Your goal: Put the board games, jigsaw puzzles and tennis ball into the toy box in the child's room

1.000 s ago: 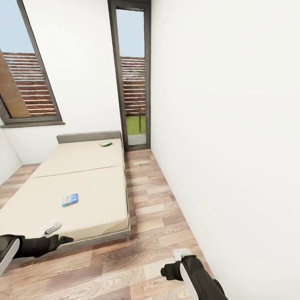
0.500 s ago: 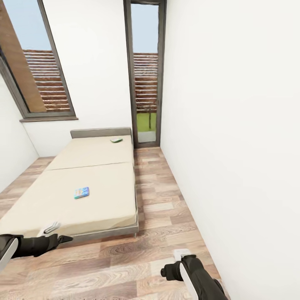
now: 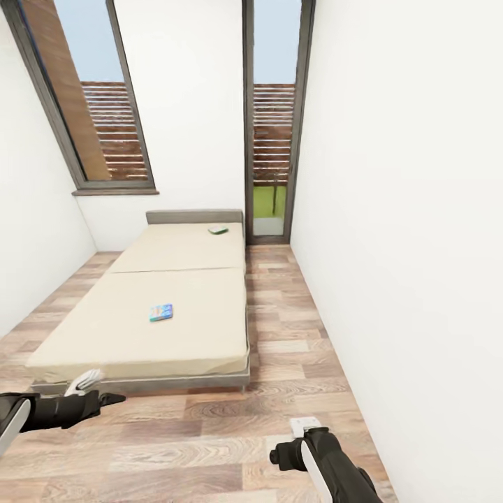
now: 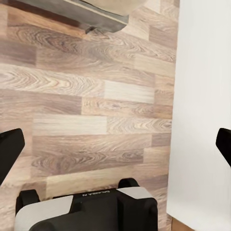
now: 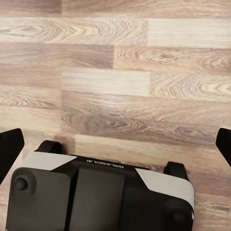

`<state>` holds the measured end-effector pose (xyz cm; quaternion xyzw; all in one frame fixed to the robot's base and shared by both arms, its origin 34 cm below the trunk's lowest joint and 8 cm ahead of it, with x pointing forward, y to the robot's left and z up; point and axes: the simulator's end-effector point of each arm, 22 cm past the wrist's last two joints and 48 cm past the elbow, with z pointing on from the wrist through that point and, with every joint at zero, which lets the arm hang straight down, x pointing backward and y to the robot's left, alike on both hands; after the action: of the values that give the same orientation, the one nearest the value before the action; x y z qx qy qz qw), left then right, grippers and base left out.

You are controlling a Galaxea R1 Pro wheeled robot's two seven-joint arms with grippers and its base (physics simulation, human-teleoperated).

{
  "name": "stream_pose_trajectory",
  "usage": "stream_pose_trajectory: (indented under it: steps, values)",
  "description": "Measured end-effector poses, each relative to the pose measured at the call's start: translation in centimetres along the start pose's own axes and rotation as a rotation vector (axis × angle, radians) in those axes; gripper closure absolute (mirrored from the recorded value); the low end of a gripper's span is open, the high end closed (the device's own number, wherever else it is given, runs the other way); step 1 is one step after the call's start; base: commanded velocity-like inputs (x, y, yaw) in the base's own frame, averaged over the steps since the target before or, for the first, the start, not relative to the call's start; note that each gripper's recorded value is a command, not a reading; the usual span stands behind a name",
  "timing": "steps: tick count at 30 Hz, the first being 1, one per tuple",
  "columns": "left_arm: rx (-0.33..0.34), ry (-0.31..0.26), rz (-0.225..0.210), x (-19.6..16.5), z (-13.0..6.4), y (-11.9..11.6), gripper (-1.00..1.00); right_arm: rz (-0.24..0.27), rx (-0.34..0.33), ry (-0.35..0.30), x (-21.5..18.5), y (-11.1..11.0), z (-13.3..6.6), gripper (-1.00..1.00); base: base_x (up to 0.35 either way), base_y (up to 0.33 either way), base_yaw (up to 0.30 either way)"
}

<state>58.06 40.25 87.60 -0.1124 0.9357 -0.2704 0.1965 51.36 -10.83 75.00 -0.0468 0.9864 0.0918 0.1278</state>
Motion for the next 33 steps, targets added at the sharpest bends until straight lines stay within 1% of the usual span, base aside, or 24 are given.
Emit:
stream_pose_trajectory:
  steps: [15, 26, 33]
  values:
    - [0.008, 0.001, -0.005, 0.05, 0.09, -0.07, -1.0, -0.015, 0.001, -0.001, 0.04, 0.24, 0.14, -1.0, 0.0, 0.0, 0.269]
    - [0.006, 0.001, -0.004, 0.04, 0.09, -0.02, -1.0, -0.019, 0.0, -0.002, 0.02, 0.32, 0.14, -1.0, 0.0, 0.0, 0.07]
    - [0.005, 0.0, -0.004, 0.02, 0.03, 0.04, -1.0, -0.019, 0.001, -0.002, 0.02, 0.32, 0.14, -1.0, 0.0, 0.0, 0.208]
